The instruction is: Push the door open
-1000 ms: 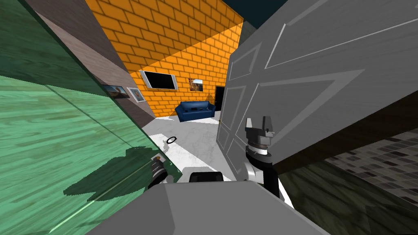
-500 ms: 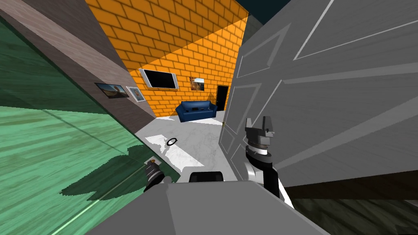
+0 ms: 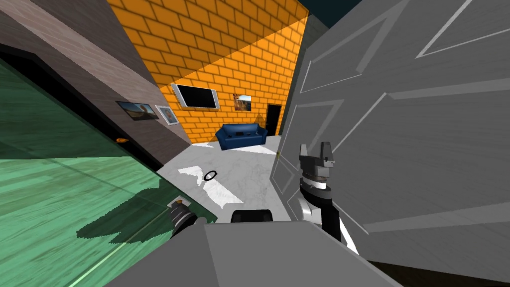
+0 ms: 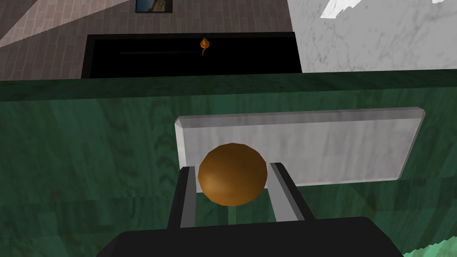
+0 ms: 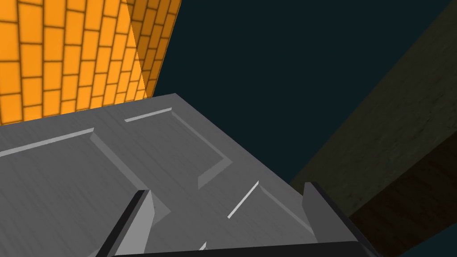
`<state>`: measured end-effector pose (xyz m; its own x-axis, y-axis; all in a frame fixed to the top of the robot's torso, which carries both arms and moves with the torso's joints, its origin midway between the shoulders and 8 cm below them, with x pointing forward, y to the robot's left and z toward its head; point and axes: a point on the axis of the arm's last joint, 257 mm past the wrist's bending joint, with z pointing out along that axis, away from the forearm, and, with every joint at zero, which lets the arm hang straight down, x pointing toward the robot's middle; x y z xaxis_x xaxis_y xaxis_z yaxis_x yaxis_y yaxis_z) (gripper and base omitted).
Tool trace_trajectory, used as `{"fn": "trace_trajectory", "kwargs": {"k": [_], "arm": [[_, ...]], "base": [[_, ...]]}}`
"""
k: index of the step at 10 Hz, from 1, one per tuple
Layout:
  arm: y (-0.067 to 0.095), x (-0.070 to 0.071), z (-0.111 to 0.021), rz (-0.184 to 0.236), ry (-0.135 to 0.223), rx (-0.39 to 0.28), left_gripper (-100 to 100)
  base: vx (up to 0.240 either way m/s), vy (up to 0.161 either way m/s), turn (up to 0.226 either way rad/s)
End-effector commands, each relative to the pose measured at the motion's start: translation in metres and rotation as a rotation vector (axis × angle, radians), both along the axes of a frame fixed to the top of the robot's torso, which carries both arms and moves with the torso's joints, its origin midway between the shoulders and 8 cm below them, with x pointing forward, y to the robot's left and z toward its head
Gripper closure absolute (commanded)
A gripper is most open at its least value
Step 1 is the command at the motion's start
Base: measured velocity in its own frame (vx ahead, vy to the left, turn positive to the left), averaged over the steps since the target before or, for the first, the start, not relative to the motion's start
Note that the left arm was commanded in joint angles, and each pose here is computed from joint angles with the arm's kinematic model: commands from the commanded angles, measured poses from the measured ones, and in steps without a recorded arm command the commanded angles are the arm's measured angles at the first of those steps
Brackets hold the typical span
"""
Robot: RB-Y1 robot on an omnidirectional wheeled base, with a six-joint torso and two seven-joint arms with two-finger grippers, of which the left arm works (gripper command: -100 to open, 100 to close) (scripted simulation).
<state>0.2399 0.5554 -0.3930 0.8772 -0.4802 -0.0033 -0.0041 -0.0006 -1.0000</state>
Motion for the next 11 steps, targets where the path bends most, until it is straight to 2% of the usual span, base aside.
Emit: {"fn": "trace_trajectory", "kwargs": {"k": [1, 2, 3, 5, 6, 11], "arm": [[0.0, 0.0, 0.0, 0.0, 0.0, 0.0, 100], [0.013, -0.012, 0.005, 0.038, -0.002, 0.014, 100], [0.015, -0.015, 0.006, 0.047, -0.002, 0.017, 100], [0.025, -0.029, 0.008, 0.091, -0.003, 0.023, 100], [0.028, -0.033, 0.009, 0.103, -0.003, 0.024, 100], [0.037, -0.073, 0.004, 0.224, -0.004, 0.007, 100]], "base": [[0.064, 0.04, 0.018], [0.107, 0.081, 0.014], [0.162, 0.109, 0.014], [0.156, 0.147, 0.02], [0.158, 0.125, 0.014], [0.183, 0.17, 0.031]]}}
